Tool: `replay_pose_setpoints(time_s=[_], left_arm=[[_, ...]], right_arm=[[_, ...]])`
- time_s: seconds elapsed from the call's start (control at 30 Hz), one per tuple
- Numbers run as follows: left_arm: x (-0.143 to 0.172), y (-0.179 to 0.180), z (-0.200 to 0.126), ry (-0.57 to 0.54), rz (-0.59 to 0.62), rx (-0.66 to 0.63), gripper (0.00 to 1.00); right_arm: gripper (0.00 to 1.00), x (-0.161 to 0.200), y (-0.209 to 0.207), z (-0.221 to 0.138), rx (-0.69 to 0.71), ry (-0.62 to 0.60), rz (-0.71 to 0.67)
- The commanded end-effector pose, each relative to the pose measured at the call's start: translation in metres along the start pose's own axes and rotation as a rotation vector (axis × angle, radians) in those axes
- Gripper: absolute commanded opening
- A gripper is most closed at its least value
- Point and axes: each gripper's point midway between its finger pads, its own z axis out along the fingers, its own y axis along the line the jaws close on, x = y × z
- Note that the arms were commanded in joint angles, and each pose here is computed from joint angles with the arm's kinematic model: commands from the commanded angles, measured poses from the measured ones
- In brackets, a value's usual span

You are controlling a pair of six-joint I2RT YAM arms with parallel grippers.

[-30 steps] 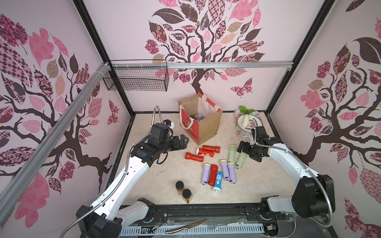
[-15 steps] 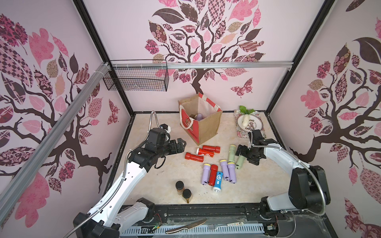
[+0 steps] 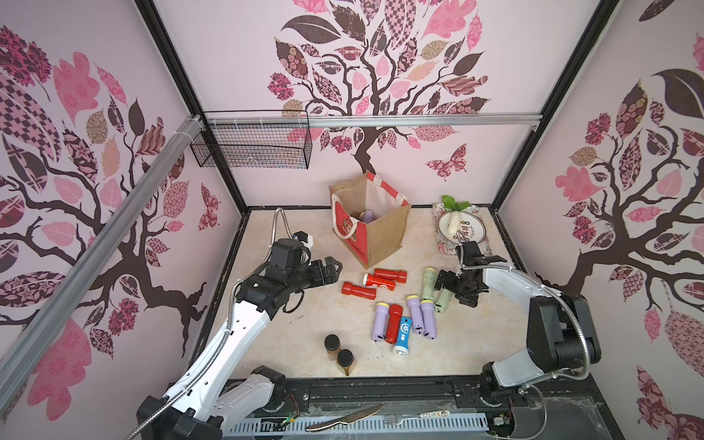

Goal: Put the flashlights into the tote bags
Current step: Pick up the flashlight from the center of the board.

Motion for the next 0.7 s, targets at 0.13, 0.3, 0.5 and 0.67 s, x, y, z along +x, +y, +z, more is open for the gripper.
replay_pose_setpoints(time_s=[0.13,0.3,0.5,0.67], left_arm=[[0.004,0.001,0.003,-0.006,-0.001,0.024,0.98],[0.005,0.001,0.005,-0.007,-0.010,0.032,0.98],[0.006,0.000,0.005,-0.008,-0.021,0.040,0.98],[0.010,0.004,0.006,-0.004,-0.023,0.031,0.98]], right_arm=[[1.00,-0.009,-0.005,0.010,0.030,0.002,0.016],[0.99,-0.006,-0.011,0.017,0.045,0.009,0.012],[0.88,-0.006,-0.013,0.022,0.055,0.013,-0.003],[0.82,-0.005,-0.015,0.027,0.065,0.022,-0.005]])
